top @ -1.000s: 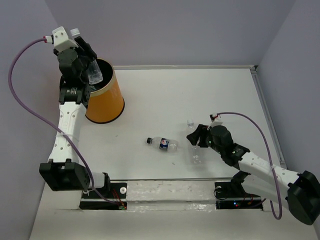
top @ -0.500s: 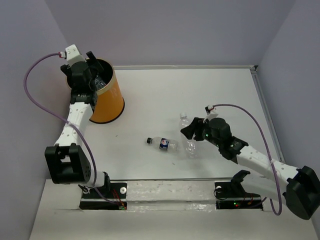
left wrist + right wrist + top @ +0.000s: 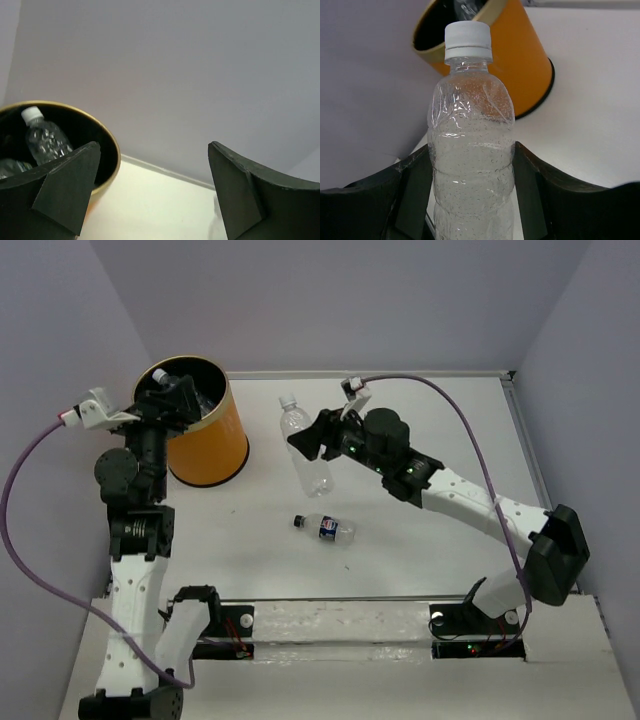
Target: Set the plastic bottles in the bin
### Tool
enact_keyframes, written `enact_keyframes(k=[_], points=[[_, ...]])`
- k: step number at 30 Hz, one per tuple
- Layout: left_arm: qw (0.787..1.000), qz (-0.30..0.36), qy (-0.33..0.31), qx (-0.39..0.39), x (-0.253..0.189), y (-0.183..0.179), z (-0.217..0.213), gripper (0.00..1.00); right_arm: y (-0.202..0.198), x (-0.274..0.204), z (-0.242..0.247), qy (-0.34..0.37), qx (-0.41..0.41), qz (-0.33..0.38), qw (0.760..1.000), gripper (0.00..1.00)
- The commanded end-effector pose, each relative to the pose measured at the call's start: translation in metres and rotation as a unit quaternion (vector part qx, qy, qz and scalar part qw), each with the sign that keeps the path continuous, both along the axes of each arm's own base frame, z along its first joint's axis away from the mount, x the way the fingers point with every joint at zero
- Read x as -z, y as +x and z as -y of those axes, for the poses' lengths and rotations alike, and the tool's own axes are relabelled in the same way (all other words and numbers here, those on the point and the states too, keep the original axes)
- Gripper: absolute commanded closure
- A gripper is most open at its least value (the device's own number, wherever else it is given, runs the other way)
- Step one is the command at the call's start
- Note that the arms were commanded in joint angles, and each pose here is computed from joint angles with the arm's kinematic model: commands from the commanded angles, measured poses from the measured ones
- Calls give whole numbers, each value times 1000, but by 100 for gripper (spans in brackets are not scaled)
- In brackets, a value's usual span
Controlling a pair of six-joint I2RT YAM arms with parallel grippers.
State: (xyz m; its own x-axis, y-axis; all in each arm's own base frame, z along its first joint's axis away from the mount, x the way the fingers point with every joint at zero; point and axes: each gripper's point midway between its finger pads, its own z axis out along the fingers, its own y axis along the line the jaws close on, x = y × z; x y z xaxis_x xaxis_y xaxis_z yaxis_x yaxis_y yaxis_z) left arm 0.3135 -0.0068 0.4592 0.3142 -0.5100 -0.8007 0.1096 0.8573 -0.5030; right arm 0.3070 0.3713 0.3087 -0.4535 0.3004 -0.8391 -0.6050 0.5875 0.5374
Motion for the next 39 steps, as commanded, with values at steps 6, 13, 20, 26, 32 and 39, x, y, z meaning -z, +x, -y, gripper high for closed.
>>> enact_keyframes(k=[6,13,20,26,32,39], points=[[976,-178,-34,124,114,-29,58,1,19,-98,-79,67,-97,119,986,59],[961,-143,-35,233,74,-55,99,1,15,-57,-66,24,-88,103,990,59],[933,-152,-60,321,90,-56,130,1,-9,-46,-60,15,-132,95,987,60],[919,-178,-75,344,110,-36,142,1,-27,-30,-62,15,-165,82,983,62],[916,-178,-83,349,116,-21,148,2,-36,-19,-62,9,-186,76,980,62],[910,-205,-93,348,146,-12,157,42,-45,-15,-60,19,-202,77,976,62]])
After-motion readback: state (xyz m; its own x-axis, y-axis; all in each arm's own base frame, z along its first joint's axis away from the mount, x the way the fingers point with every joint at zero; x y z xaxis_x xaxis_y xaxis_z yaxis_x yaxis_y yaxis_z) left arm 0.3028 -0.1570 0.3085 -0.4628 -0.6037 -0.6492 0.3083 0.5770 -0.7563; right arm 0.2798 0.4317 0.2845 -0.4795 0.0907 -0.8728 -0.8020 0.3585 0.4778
